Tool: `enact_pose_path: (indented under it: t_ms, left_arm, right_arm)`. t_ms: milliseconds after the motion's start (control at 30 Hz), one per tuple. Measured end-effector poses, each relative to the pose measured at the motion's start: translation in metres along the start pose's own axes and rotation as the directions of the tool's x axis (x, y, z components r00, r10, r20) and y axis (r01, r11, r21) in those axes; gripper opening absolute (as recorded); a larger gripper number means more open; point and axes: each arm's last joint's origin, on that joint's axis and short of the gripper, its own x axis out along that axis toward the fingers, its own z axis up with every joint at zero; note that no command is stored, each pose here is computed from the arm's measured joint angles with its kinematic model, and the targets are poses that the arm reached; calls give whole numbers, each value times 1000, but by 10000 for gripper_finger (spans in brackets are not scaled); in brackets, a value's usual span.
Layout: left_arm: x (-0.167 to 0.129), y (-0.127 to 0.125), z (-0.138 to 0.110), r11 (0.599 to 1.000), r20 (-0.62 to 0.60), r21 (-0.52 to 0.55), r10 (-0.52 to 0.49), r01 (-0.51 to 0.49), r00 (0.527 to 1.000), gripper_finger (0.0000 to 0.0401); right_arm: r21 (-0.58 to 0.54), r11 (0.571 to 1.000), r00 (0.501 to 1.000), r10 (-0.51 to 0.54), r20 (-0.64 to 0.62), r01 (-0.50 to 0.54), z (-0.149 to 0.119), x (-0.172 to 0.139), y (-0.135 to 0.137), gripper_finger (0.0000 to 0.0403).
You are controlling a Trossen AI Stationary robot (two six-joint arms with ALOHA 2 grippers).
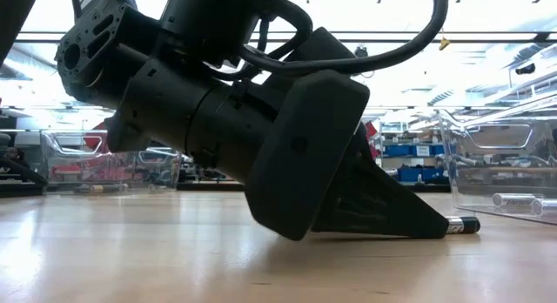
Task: Sort batteries
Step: Put the silver battery into the bottom transparent bin
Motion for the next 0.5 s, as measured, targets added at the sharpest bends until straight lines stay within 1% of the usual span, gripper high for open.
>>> enact_pose_path:
  t_ms: [167, 500]
  left_arm:
    - [0, 0, 0, 1000, -3, 16, -15, 15, 1000, 147]
    - [1, 1, -2, 1000, -18, 11, -11, 11, 1000, 59]
  right_arm:
    - [1, 1000, 1000, 1, 1, -1, 0, 0, 0, 75]
    - [2, 1000, 1000, -9, 19, 9, 1, 0, 0, 75]
